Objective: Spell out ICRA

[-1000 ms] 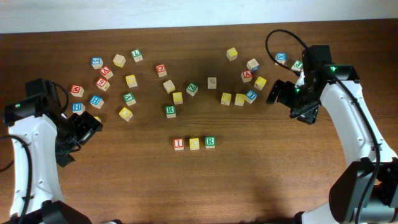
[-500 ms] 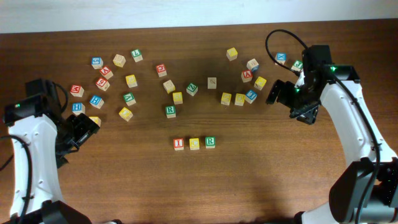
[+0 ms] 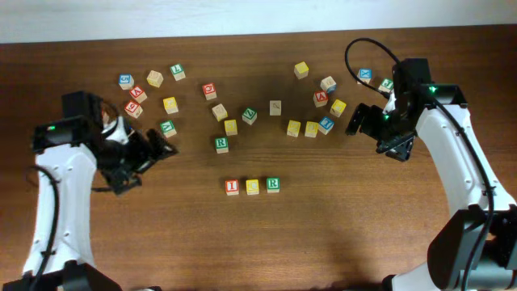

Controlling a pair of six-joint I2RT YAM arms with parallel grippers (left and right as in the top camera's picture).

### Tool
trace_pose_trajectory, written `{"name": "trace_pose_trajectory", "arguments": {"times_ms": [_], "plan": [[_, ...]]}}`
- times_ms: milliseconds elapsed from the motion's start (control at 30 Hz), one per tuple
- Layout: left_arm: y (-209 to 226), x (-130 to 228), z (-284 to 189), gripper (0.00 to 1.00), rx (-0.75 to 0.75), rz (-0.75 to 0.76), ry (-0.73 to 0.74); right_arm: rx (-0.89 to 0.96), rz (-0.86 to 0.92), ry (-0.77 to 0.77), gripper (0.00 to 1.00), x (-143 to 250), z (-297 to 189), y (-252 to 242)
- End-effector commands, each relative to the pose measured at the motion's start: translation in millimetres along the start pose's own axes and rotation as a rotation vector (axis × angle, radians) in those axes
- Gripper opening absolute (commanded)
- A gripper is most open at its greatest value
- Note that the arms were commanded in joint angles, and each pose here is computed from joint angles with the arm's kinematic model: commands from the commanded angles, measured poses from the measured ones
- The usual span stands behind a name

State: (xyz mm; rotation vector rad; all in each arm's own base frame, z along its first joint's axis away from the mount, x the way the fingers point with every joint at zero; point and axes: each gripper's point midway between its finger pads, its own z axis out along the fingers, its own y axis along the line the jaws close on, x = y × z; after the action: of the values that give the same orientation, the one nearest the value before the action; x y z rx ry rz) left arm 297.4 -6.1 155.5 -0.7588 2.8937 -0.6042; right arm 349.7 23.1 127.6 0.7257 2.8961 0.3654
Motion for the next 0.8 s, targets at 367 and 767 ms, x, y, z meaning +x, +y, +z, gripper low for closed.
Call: {"name": "trace_pose_trajectory", "arguments": {"times_ms": [367, 767], "plan": [[74.3, -66.1, -38.4, 0.99, -0.501, -0.118, -0.403, -0.023, -0.009, -0.026, 0.98, -2.6, -9.9, 6.3], [137.4, -54.1, -50.2, 0.99, -0.405, -0.389, -0.321, -0.022, -0.009, -0.026, 0.98, -2.5, -9.9, 6.2]]}}
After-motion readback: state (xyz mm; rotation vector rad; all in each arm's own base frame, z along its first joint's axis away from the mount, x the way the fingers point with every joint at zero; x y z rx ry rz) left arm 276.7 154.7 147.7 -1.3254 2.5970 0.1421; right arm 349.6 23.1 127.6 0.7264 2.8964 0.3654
